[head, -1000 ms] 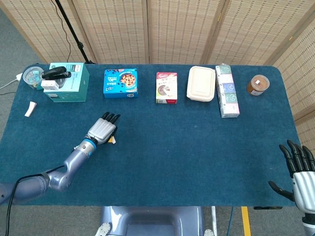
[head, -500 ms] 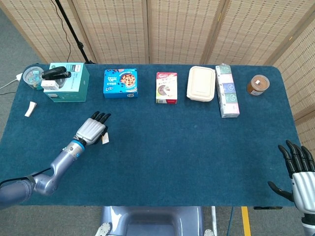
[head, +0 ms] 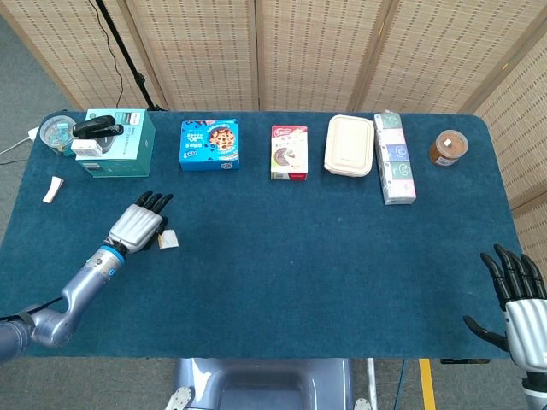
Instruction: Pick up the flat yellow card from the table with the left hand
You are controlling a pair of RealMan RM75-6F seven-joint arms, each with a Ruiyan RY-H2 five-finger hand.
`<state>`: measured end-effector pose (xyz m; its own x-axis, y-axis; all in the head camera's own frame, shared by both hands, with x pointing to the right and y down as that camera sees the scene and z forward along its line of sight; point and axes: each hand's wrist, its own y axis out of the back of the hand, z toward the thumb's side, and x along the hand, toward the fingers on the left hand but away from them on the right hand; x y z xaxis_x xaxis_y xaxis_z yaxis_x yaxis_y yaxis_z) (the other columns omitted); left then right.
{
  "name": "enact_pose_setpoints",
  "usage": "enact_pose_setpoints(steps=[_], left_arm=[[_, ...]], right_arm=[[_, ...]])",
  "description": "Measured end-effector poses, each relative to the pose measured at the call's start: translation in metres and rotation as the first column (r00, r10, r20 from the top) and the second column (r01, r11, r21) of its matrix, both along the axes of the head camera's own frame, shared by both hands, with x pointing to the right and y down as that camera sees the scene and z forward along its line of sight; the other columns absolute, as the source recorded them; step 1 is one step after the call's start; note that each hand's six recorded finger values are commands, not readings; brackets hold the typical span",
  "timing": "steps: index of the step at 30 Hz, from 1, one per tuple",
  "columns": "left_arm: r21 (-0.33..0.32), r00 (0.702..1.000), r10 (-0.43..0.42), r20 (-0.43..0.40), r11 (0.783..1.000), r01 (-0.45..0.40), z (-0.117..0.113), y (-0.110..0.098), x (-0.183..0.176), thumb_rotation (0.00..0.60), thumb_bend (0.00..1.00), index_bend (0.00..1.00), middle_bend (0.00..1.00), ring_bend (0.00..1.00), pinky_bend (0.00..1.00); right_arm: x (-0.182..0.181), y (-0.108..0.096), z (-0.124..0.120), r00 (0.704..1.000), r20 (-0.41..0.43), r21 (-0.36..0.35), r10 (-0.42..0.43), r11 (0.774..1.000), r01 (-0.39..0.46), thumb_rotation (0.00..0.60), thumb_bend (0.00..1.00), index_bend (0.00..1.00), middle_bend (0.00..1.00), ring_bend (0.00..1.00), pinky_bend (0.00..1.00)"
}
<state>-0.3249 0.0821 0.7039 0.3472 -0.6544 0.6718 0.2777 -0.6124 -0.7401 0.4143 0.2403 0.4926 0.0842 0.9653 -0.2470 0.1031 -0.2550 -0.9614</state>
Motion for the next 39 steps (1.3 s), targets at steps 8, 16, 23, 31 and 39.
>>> enact_pose_setpoints(steps=[8, 16, 23, 31, 39], left_arm=[[0.034, 0.998, 0.014, -0.069, 0.999, -0.012, -0.022, 0.000, 0.011, 0.600, 0.50, 0.69, 0.00, 0.00, 0.00], [0.073, 0.977, 0.083, -0.198, 0.995, -0.070, -0.036, 0.000, 0.065, 0.600, 0.50, 0.69, 0.00, 0.00, 0.00], [0.075, 0.943, 0.152, -0.297, 0.988, -0.136, -0.026, 0.016, 0.123, 0.600, 0.50, 0.69, 0.00, 0.00, 0.00], [0.018, 0.929, 0.178, -0.324, 0.983, -0.181, 0.000, 0.038, 0.147, 0.600, 0.50, 0.69, 0.00, 0.00, 0.00], [0.001, 0.945, 0.138, -0.295, 0.990, -0.144, -0.002, 0.035, 0.107, 0.600, 0.50, 0.69, 0.00, 0.00, 0.00]], right_arm=[[0.001, 0.001, -0.002, 1.000, 0.005, 0.003, 0.002, 1.000, -0.002, 0.600, 0.00, 0.00, 0.00, 0.00, 0.00], [0.002, 0.000, -0.002, 1.000, 0.006, 0.003, 0.004, 1.000, -0.004, 0.600, 0.00, 0.00, 0.00, 0.00, 0.00], [0.004, -0.001, -0.002, 1.000, 0.005, 0.001, 0.008, 1.000, -0.008, 0.600, 0.00, 0.00, 0.00, 0.00, 0.00], [0.007, -0.002, -0.002, 1.000, 0.003, 0.003, 0.016, 1.000, -0.016, 0.600, 0.00, 0.00, 0.00, 0.00, 0.00], [0.005, -0.002, -0.001, 1.000, 0.004, 0.000, 0.012, 1.000, -0.012, 0.600, 0.00, 0.00, 0.00, 0.00, 0.00]])
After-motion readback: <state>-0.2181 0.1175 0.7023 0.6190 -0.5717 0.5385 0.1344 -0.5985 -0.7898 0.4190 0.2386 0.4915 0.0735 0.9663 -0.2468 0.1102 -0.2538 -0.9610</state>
